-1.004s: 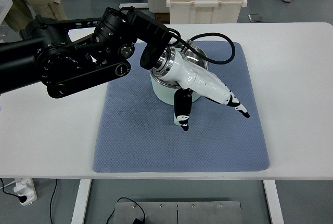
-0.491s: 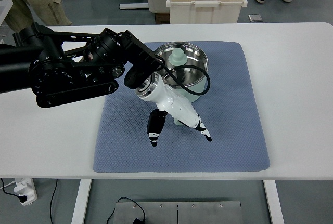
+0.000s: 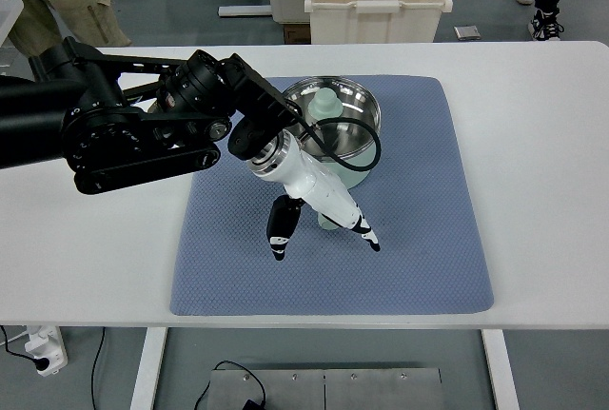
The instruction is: Rotate green pot handle
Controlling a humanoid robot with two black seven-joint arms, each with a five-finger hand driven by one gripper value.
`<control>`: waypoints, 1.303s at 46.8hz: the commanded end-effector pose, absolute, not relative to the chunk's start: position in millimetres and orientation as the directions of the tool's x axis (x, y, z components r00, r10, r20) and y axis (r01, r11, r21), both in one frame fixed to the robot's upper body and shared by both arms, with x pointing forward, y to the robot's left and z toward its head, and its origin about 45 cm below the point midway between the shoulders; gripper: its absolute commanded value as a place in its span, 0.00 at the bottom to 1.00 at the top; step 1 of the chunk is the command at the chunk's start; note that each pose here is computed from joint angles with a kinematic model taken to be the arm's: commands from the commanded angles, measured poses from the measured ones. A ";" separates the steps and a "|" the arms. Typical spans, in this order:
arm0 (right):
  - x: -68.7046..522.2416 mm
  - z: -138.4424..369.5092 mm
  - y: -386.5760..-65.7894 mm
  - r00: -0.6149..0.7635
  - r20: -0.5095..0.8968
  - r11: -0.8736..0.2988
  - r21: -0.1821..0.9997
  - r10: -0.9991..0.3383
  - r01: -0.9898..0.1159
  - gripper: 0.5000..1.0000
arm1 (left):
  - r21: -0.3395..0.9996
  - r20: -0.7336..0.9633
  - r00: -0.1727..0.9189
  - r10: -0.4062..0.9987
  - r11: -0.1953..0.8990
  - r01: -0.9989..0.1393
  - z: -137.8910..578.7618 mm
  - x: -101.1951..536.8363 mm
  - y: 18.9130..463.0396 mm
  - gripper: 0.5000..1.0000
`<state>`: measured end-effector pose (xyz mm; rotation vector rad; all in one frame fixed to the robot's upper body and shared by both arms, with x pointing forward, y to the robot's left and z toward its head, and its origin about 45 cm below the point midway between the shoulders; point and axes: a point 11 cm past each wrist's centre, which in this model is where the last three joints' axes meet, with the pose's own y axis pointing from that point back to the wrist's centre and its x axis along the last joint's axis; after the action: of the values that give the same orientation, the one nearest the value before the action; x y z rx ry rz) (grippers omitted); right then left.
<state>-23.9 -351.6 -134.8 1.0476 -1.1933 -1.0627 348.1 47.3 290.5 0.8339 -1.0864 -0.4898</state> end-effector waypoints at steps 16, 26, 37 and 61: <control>-23.8 -134.8 -351.6 0.068 0.182 0.187 0.980 -0.981 0.068 1.00 | 0.816 0.547 0.399 -0.736 0.575 -0.058 282.5 351.0 55.8 1.00; -23.8 -134.8 -351.6 0.068 0.182 0.187 0.980 -0.981 0.068 1.00 | 0.831 0.529 0.401 -0.748 0.553 -0.065 277.4 352.4 63.9 1.00; -23.8 -134.8 -351.6 0.068 0.182 0.187 0.980 -0.981 0.068 1.00 | 0.840 0.521 0.416 -0.746 0.535 -0.092 279.4 359.4 78.2 1.00; -23.8 -134.8 -351.6 0.068 0.182 0.187 0.980 -0.981 0.068 1.00 | 0.859 0.502 0.436 -0.747 0.491 -0.148 286.9 372.2 107.1 1.00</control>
<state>-23.9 -351.6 -134.8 1.0479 -1.1932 -1.0623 370.1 103.8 284.5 1.0095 -1.0793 -0.4742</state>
